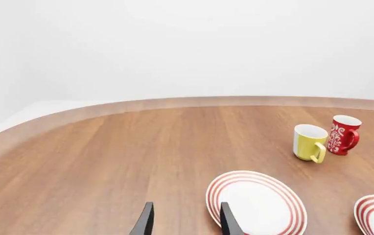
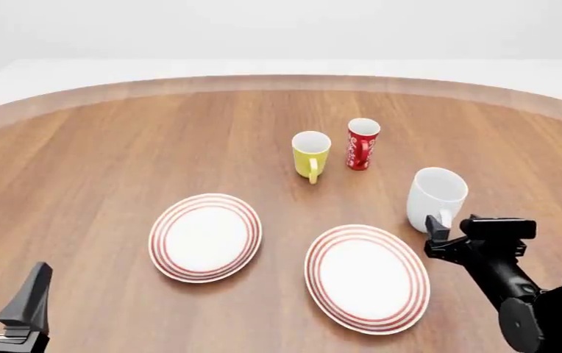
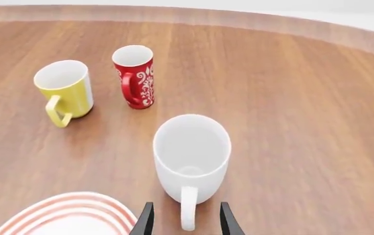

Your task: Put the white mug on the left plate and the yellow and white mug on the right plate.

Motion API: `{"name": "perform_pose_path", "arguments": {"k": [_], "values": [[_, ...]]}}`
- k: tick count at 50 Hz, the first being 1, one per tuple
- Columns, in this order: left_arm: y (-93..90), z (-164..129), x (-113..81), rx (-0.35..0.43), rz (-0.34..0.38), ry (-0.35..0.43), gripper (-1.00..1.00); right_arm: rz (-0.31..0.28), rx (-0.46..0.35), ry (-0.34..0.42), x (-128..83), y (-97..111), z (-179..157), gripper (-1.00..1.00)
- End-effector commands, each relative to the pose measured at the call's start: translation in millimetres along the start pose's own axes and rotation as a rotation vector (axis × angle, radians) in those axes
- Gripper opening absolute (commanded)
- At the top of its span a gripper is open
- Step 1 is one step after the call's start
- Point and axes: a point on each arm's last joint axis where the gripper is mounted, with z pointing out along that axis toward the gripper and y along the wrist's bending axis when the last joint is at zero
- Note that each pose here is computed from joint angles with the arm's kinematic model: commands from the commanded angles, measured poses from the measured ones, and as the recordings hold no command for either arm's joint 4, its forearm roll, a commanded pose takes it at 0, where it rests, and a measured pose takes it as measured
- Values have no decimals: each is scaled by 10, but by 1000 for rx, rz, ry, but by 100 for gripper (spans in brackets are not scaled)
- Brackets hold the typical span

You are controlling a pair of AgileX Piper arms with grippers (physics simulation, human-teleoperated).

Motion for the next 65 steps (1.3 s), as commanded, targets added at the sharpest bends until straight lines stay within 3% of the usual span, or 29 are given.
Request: {"name": "perform_pose_path", "arguments": {"k": [1,32,33,46,56,57,65], "values": [[0,0,0,0,0,0,100,6,0,21,71,1,72,100],[0,0,0,0,0,0,100,23,-7,87,238,22,234,100],[0,0,0,0,0,0,100,27,-8,87,237,24,235,-100],[0,0,0,0,0,0,100,26,8,55,141,-19,157,-100],[0,0,0,0,0,0,100,21,-12,-28,-173,27,-129,-100],[0,0,0,0,0,0,100,-1,-66,-110,-484,133,-531,-100],[0,0,0,0,0,0,100,-15,-90,-130,-595,172,-670,-100]]}}
